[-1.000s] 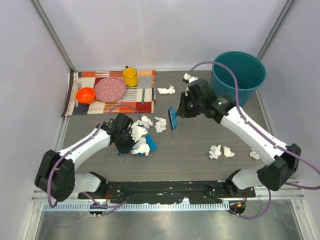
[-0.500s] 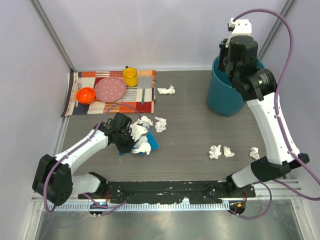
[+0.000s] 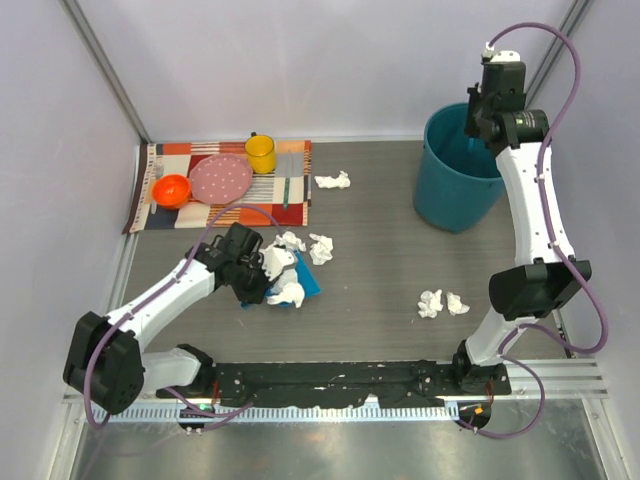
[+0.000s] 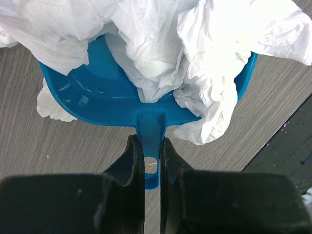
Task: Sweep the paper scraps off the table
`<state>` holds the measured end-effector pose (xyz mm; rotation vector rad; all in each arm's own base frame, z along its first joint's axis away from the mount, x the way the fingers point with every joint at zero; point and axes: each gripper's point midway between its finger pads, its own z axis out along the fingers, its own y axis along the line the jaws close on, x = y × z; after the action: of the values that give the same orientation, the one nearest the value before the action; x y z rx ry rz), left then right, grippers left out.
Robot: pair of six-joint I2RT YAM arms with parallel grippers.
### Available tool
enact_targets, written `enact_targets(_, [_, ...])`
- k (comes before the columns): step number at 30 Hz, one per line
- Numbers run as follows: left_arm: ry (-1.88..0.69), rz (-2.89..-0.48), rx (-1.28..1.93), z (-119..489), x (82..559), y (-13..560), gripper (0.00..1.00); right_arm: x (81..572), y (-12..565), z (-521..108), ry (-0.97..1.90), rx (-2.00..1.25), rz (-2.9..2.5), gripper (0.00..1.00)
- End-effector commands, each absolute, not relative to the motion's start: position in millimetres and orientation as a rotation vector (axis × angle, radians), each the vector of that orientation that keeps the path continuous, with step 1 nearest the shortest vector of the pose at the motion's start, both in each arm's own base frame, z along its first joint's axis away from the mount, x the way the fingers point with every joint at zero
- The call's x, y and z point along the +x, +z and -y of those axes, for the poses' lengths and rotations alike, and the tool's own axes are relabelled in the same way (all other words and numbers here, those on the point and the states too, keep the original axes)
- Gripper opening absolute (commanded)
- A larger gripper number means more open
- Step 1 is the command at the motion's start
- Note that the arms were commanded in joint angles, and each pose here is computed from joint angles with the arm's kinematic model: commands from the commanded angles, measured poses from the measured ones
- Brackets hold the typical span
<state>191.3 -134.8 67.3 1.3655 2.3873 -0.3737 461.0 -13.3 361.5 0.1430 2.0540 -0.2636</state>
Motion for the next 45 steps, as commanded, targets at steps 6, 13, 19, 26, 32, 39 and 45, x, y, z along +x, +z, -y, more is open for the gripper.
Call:
enact_targets(6, [-0.396, -2.325, 1.342, 142.2, 198.4, 86.6, 0.0, 467.2, 309.5, -26.0, 0.078, 0.078, -2.19, 0.01])
enact_targets(13, [-0.388, -2.326, 1.335, 141.2, 198.4, 95.7, 0.0, 459.4, 278.1, -61.0, 0.316, 0.044, -2.292, 0.01])
enact_targets(19, [-0.388, -2.318, 1.328, 144.0, 203.5, 108.7, 0.0, 439.8, 280.9, -86.8, 0.502, 0.002, -2.287, 0.01])
enact_targets(26, [-0.376, -2.292, 1.317, 147.3, 212.0, 127.4, 0.0, 414.4, 286.1, -109.0, 0.631, -0.039, -2.286, 0.01])
enact_targets(32, [-0.372, -2.294, 1.328, 147.8, 214.0, 140.4, 0.0, 378.5, 276.5, -154.4, 0.677, -0.171, -2.344, 0.01])
enact_targets(39, [-0.348, -2.286, 1.322, 145.3, 215.7, 159.5, 0.0, 341.0, 284.3, -190.1, 0.748, -0.268, -2.322, 0.01])
enact_targets(45, [-0.324, -2.249, 1.282, 146.2, 222.5, 200.4, 0.0, 325.8, 297.4, -211.4, 0.752, -0.332, -2.298, 0.01])
